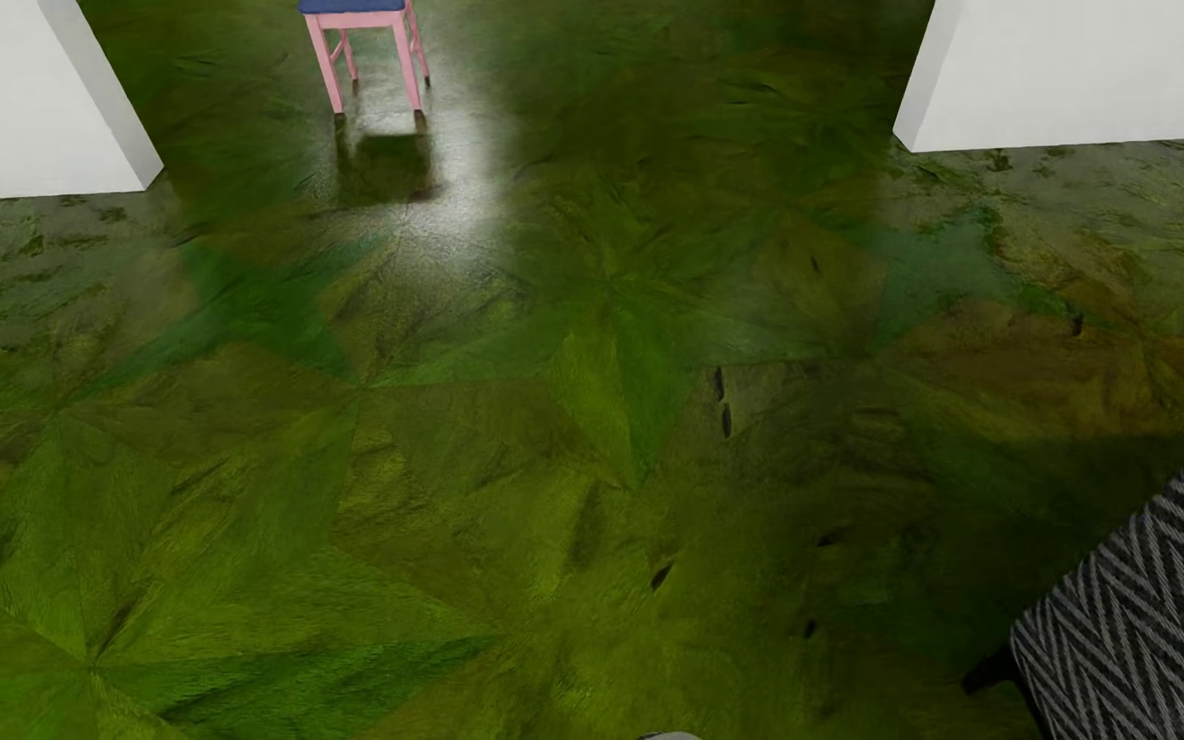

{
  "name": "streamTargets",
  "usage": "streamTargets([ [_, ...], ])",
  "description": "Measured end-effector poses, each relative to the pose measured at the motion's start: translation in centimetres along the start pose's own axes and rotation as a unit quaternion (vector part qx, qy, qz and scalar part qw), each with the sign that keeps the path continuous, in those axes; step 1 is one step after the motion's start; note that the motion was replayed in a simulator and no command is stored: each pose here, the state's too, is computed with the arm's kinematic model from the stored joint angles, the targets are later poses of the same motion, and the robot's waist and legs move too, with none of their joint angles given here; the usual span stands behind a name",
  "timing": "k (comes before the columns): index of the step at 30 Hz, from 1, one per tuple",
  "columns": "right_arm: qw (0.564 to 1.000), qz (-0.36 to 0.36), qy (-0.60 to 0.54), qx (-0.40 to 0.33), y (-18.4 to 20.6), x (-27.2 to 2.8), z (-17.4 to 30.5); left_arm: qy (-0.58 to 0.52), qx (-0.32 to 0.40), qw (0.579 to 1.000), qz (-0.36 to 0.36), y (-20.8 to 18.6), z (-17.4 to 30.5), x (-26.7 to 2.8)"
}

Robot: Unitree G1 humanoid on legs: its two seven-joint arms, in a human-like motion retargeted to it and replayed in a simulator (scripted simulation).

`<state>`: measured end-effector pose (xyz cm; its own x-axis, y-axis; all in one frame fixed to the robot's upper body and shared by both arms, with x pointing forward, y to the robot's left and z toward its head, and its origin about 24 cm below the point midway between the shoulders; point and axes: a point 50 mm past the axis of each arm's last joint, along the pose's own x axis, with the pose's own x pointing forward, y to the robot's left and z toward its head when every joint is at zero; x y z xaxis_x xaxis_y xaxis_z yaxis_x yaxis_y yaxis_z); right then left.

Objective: Go to the chair

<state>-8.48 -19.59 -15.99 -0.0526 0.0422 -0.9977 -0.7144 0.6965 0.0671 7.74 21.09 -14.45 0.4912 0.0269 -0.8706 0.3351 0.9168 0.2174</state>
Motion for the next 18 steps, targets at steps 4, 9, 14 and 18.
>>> streamTargets([
  [4, 0.984, -0.098, -0.146, 0.02, -7.6, -0.7, 8.2, 0.149, 0.042, 0.986, -0.06, -3.2, -8.1, -2.7],
  [9, 0.906, -0.257, -0.325, 0.082, -18.8, -7.3, 16.7, 0.233, 0.049, 0.968, -0.082, -4.2, -13.7, -6.9],
  [14, 0.894, -0.266, -0.336, 0.132, -18.8, -7.6, 15.9, 0.271, 0.02, 0.96, -0.07, -4.4, -15.2, -7.9],
  [18, 0.966, -0.154, -0.198, 0.066, -11.8, -1.7, 11.9, 0.157, 0.016, 0.987, -0.039, -2.4, -9.0, -3.4],
])
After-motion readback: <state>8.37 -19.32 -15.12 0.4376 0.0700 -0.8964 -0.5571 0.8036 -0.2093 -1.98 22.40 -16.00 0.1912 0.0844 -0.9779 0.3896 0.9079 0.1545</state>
